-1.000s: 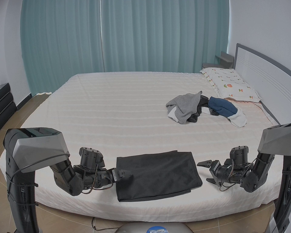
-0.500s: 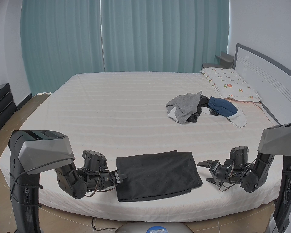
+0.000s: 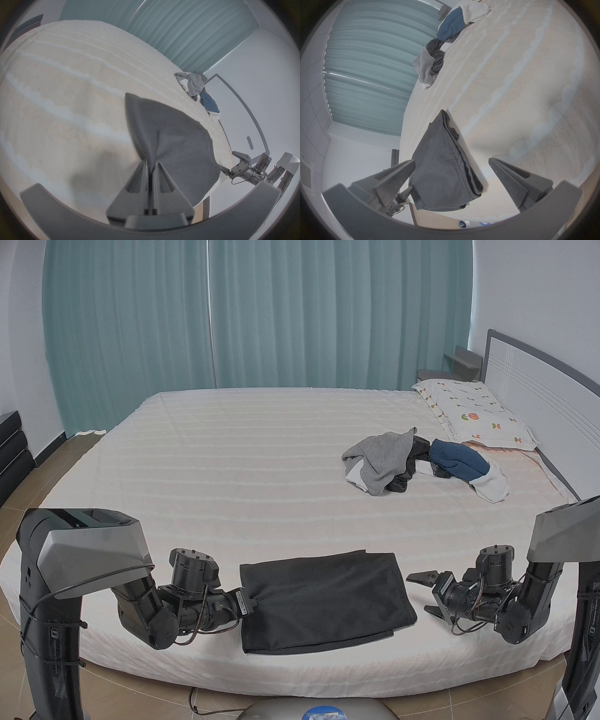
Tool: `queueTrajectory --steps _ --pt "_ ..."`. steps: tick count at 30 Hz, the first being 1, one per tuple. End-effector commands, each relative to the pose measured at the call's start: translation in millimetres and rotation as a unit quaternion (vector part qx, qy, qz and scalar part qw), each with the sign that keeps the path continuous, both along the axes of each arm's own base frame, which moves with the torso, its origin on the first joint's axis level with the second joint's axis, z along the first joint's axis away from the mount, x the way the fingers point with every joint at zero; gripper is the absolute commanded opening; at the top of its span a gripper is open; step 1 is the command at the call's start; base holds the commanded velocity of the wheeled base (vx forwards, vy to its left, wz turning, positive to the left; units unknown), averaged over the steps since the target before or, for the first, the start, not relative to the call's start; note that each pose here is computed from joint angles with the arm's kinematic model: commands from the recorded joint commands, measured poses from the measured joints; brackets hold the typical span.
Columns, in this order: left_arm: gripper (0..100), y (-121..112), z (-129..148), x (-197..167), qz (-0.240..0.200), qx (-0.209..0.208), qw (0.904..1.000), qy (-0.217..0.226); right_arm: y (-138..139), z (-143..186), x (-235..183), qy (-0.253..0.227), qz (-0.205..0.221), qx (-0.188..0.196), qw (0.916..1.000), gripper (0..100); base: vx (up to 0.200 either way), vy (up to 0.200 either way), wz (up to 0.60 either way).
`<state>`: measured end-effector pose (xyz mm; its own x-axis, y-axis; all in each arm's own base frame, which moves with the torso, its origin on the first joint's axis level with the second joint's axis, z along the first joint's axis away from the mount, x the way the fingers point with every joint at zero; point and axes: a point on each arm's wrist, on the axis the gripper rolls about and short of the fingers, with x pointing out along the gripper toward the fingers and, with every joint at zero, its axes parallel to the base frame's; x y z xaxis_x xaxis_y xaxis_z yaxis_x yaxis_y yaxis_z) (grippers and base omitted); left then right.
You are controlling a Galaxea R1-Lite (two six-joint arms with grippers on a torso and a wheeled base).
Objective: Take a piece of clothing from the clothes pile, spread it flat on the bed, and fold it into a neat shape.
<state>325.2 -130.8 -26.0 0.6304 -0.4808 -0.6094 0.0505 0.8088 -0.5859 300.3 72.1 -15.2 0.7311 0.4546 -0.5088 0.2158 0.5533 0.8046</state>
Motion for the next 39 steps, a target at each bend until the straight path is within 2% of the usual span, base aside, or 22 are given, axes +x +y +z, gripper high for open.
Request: queueTrajectory --steps 1,31,39 --pt "0 4.2 6.9 1.2 0.008 -0.006 0.9999 -0.007 0.1 -1.8 -0.2 0.003 0.000 -0.001 1.0000 100 0.000 0.000 0.00" --pt "0 29.2 15.1 12.9 0.039 -0.018 0.9990 -0.013 0.0 -1.8 -0.2 0.003 0.000 -0.001 1.0000 100 0.000 0.000 0.00" --pt "0 41.2 21.1 15.0 0.041 -0.026 0.9988 0.002 0.4 -2.0 -0.7 0.003 0.000 -0.001 1.0000 100 0.000 0.000 0.00"
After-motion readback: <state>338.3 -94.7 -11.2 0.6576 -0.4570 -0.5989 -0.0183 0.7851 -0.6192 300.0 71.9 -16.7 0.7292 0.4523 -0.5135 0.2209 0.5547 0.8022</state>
